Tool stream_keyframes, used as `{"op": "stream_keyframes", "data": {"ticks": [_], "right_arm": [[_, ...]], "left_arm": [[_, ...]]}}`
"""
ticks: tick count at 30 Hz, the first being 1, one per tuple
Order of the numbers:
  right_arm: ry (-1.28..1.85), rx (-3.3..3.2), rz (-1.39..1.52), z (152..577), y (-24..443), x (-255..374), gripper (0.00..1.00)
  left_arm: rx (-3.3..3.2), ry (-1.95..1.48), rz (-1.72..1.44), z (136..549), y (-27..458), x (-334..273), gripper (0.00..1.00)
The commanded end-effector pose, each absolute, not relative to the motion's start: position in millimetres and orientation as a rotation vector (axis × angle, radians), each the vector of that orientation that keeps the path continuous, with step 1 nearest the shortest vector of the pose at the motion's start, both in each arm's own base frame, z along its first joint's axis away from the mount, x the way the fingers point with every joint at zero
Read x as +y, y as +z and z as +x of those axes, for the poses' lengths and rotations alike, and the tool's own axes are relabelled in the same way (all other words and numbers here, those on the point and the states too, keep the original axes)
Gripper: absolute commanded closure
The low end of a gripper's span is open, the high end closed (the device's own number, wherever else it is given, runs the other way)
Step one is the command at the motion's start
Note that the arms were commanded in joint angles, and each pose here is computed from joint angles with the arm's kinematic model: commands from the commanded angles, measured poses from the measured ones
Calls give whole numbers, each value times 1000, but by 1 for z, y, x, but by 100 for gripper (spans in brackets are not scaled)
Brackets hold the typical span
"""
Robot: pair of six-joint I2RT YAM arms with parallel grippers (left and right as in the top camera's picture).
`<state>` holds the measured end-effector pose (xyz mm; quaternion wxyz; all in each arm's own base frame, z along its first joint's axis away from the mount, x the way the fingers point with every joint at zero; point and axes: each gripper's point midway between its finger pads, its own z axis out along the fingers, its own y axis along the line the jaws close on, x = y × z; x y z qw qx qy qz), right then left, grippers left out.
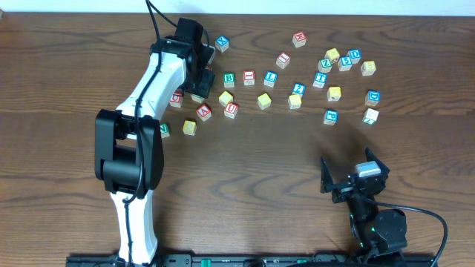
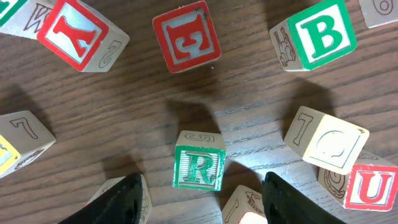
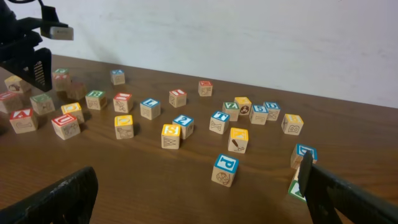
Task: Spell out ROBOT
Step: 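Reach the left gripper forward over the green R block and grasp it, then carry the green R block toward the front center and lower it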
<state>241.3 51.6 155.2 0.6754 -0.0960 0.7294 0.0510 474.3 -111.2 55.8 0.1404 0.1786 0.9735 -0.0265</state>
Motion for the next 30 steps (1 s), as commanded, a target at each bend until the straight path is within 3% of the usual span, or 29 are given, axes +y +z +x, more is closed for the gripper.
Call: {"op": "stream_keyframes", "data": {"ticks": [1,9,16,24,30], "right_arm": [[136,1643,-212,241,154,54,1],[136,1643,-212,241,154,54,1],[136,1643,-212,241,154,54,1],[136,1643,-212,241,154,54,1],[136,1643,-212,241,154,54,1]], "left_arm": [[2806,-74,517,479,52,-112,40],[2875,-70,527,475,16,-111,39],[2863,-70,529,478,16,-111,40],[2864,-70,529,478,16,-111,70],[2866,-71,529,478,16,-111,72]]}}
